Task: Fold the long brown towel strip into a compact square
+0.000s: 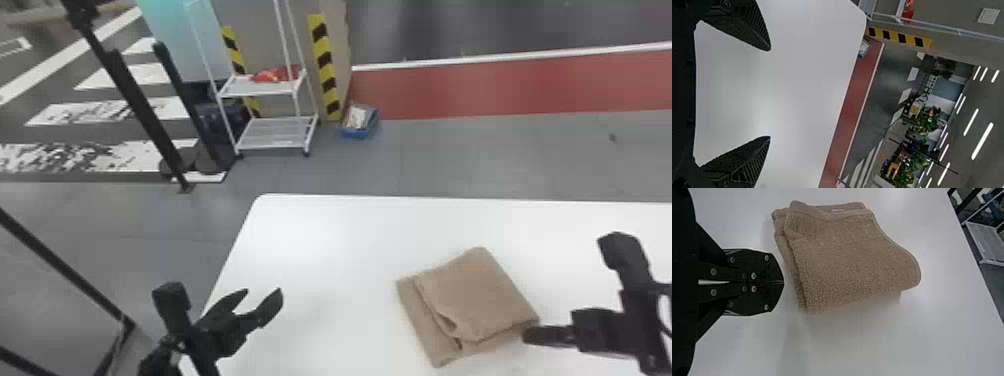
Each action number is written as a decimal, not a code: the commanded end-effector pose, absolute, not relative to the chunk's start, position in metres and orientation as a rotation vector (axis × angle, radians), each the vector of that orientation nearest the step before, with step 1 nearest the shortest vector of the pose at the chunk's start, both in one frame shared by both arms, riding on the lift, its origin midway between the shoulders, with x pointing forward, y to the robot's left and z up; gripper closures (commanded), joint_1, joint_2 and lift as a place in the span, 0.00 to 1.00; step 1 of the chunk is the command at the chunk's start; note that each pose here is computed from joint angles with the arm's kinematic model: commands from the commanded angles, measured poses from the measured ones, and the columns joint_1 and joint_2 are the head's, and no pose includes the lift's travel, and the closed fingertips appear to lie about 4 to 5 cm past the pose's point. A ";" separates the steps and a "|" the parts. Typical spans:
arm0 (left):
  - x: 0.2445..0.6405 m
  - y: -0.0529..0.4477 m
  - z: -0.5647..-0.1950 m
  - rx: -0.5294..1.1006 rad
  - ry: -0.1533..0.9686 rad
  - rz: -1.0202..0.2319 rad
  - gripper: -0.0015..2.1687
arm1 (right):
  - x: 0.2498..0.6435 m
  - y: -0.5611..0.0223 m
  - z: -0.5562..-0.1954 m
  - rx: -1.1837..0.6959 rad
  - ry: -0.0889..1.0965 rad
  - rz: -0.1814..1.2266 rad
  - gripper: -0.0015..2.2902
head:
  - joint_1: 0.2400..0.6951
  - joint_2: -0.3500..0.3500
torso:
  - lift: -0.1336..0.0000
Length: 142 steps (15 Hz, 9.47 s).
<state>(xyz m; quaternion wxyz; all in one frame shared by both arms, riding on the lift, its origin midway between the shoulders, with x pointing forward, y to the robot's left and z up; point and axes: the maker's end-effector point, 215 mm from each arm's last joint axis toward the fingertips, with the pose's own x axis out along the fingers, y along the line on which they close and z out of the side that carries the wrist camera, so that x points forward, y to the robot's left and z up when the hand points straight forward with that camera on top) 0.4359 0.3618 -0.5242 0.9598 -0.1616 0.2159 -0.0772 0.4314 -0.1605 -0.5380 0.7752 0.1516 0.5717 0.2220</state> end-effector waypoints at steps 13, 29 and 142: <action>0.426 0.363 -0.525 -0.344 0.435 -0.160 0.04 | 0.599 -0.133 -0.530 -0.048 0.887 0.428 0.75 | 1.00 0.84 | 1.00; 0.426 0.384 -0.524 -0.351 0.426 -0.128 0.04 | 0.523 -0.072 -0.497 -0.663 0.926 0.762 0.26 | 1.00 0.98 | 1.00; 0.449 0.084 -0.602 -0.016 0.584 -0.564 0.07 | 0.481 -0.026 -0.516 -0.994 0.877 0.809 0.16 | 1.00 0.62 | 1.00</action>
